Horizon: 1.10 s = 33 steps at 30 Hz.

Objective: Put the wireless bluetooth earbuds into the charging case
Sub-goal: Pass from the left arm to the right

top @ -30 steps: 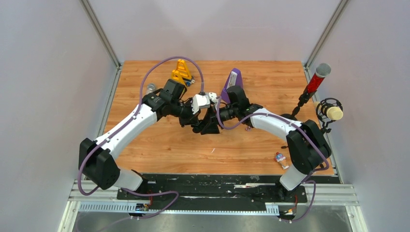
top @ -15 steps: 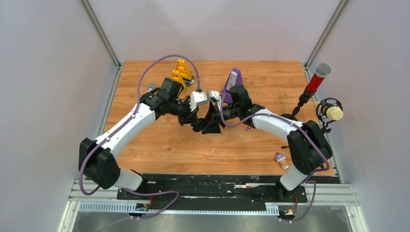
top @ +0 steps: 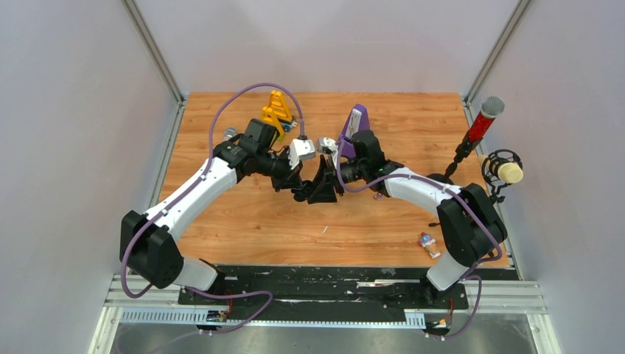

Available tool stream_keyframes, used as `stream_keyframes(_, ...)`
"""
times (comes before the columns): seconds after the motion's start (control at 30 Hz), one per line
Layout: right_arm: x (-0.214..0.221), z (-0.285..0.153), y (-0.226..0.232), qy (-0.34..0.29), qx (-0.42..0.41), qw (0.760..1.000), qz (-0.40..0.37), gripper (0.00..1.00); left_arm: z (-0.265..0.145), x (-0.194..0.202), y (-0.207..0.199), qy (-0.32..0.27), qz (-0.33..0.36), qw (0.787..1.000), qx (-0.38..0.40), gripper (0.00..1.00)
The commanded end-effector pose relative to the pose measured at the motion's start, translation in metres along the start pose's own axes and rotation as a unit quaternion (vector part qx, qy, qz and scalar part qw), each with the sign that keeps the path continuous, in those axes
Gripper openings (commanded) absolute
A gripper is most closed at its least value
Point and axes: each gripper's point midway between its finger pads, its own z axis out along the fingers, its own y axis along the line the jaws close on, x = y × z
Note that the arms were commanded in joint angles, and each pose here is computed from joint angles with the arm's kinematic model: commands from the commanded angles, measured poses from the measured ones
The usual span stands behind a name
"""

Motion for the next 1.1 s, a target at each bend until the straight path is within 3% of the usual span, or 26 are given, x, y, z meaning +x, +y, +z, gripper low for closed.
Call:
stream_keyframes(0.0,-0.025,0.001,0.021,-0.024,-0.04,0.998,-0.044,0.42,-0.002,-0.009,0.004,-0.02,0.009,1.0,-0.009,0.01)
stream_keyframes(0.83,-0.027,0.008,-0.002,-0.021,0.015,0.999,-0.019,0.45,-0.002,-0.009,0.004,-0.021,0.012,1.0,-0.012,0.02)
stream_keyframes(1.07,-0.027,0.008,-0.001,-0.023,0.013,0.999,-0.026,0.34,-0.002,-0.008,0.004,-0.021,0.011,1.0,-0.01,0.02)
